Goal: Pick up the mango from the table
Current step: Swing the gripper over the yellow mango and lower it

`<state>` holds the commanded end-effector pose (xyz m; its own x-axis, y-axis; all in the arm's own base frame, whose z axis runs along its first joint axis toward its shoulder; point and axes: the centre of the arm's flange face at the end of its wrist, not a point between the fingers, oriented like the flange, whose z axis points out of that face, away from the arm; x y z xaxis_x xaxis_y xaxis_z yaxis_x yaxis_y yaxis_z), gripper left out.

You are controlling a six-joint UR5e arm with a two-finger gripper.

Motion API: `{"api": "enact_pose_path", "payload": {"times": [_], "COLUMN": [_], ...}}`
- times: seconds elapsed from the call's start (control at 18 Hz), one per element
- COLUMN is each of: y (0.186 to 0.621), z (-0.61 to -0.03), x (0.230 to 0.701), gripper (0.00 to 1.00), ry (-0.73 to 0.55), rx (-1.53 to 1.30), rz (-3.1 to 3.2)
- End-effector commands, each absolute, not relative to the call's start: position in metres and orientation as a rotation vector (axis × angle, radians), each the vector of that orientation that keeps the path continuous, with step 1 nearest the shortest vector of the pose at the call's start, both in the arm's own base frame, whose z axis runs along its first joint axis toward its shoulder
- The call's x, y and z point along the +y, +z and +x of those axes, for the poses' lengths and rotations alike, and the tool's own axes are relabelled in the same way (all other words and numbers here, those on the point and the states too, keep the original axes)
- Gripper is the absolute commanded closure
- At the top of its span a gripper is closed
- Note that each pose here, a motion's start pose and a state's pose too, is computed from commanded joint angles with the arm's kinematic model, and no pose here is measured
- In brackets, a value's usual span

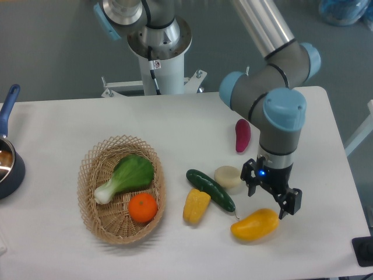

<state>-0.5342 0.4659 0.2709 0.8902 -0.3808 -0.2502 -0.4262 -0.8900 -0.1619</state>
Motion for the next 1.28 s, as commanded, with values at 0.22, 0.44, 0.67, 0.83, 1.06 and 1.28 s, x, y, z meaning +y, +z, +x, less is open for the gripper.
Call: {"api": "enact_pose_path", "payload": {"times": [0.22, 0.44, 0.67, 0.83, 1.06, 1.28], "y": [0.258, 0.238, 0.237, 0.233, 0.225, 0.222], "z": [-0.546, -0.55, -0.552, -0.551, -0.542, -0.542], "x": [0.465, 0.468, 0.471, 0.476, 0.488, 0.49], "gripper": [0.0, 0.0, 0.0, 0.0, 0.0, 0.0], "ry": [0.36, 0.338, 0.341, 0.336, 0.328, 0.34], "rx": [0.69, 0.694, 0.698, 0.698, 0.73, 0.74], "rz": [-2.939, -2.953, -2.949, -2.95, -2.955, -2.965]}}
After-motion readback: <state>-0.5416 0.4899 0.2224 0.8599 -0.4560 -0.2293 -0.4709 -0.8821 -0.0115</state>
